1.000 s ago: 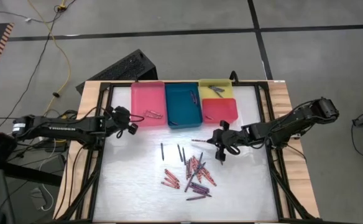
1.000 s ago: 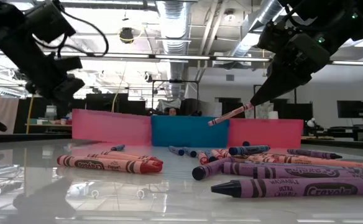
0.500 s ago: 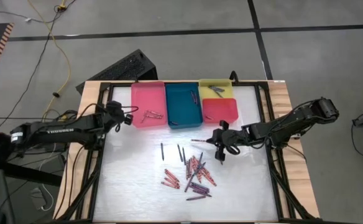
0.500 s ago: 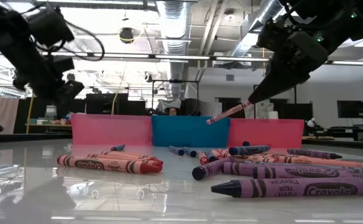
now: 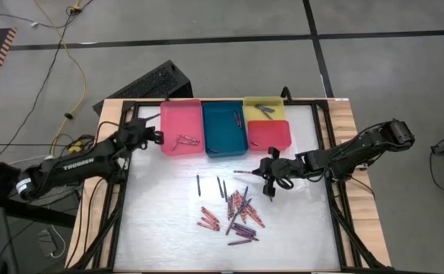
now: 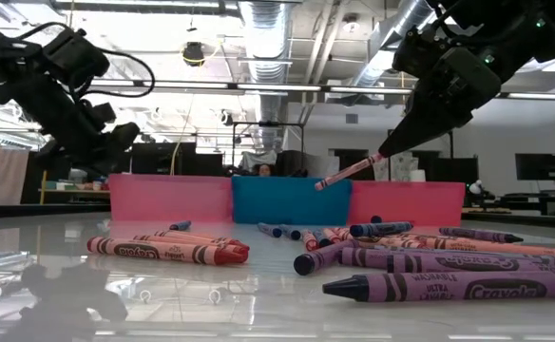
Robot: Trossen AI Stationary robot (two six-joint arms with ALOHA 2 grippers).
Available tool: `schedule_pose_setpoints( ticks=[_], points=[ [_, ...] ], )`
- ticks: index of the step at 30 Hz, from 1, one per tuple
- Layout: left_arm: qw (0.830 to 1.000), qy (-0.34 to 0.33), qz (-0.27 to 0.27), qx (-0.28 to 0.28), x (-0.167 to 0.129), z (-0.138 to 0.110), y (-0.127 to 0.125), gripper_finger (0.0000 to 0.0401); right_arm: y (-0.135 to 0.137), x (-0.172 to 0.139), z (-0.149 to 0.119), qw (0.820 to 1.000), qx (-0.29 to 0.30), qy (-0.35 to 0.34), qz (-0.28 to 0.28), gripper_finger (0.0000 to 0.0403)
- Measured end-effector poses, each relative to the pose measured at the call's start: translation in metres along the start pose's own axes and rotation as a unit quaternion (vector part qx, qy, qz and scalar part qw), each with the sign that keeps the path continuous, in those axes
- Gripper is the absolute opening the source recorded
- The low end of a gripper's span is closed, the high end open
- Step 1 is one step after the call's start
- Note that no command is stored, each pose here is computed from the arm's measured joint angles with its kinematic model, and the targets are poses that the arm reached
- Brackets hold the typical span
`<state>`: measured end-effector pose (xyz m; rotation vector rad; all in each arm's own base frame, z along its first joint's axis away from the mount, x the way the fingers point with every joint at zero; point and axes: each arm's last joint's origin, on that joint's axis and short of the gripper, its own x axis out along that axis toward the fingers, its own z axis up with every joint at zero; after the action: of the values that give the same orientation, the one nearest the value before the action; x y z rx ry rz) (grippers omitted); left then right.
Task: Sort crayons
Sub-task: Put the pink crayon into the pink bin
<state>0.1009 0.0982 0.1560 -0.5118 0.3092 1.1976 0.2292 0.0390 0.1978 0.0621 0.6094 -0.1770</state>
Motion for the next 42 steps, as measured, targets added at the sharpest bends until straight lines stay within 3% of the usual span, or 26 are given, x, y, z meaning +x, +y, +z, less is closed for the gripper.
schedule_pose_setpoints(
  ticks=[9,15,34,42],
  points=[
    [0.998,0.011,-0.016,-0.063,0.016,0.011,0.016,0.0000,-0.005,0.001,0.001,1.000,0.001,0.000,-0.009,0.0000],
    [0.996,0.021,-0.053,-0.064,0.027,0.012,0.014,0.0000,-0.004,0.001,0.002,1.000,-0.006,-0.005,-0.008,0.0000],
    [0.997,0.033,-0.066,-0.032,0.047,0.006,0.010,0.0000,-0.004,0.001,0.002,1.000,-0.006,-0.007,-0.007,0.0000],
    [0.994,0.018,-0.107,-0.016,0.048,0.015,0.005,0.0000,-0.004,0.001,0.002,1.000,-0.007,-0.007,-0.007,0.0000]
  ],
)
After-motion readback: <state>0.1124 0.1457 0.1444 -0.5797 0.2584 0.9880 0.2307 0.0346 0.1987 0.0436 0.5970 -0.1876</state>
